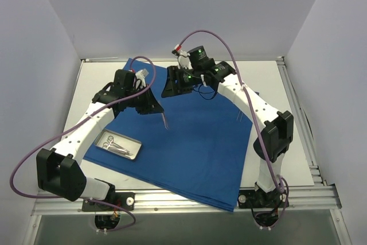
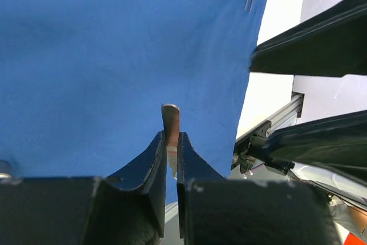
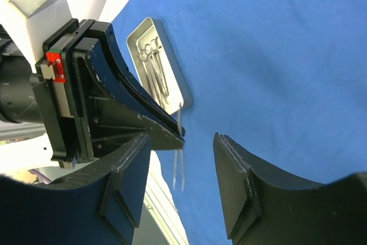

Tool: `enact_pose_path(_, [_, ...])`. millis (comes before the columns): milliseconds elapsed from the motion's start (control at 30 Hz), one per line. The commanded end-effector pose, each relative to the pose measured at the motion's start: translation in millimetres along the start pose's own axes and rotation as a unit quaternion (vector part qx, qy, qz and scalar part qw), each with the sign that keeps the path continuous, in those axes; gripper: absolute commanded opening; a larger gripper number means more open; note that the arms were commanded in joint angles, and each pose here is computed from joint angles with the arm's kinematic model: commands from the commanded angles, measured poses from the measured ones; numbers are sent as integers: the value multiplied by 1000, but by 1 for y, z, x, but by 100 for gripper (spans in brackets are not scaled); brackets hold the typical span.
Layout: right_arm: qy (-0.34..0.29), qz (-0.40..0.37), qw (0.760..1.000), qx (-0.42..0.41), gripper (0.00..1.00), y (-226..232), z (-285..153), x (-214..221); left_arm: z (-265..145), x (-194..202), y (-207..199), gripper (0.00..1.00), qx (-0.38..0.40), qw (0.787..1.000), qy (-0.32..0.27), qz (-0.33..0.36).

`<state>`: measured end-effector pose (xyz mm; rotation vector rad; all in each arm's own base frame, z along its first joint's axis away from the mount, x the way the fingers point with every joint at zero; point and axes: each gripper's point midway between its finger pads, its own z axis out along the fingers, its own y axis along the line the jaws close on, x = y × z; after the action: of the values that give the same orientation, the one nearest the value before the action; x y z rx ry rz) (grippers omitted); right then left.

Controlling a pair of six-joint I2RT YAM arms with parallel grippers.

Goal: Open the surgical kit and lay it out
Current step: Place the medical item in the surgical kit.

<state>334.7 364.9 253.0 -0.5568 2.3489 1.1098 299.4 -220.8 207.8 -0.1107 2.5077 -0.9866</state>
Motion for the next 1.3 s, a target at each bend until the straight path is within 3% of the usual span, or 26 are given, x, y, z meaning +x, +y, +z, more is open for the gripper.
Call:
enact_pose_path(0, [-2,0,1000,-13,47,13,5,-5,-9,-22,-30,2,45,998,-37,38])
enact_pose_path(367, [23,-1,1000,12,37,13,22,10,-17,-25,-38,2,55,996,-48,47])
enact_pose_path(1033, [48,-15,999,1,36,25,39,23,-16,-23,-45,2,74,995,-48,45])
enact_pose_path(1200, [57,-14,998,0,25,23,42,27,-15,-28,-47,2,74,995,-51,46])
enact_pose_path(1267, [58,-14,998,2,15,22,42,28,-15,-29,-48,2,73,995,-52,46])
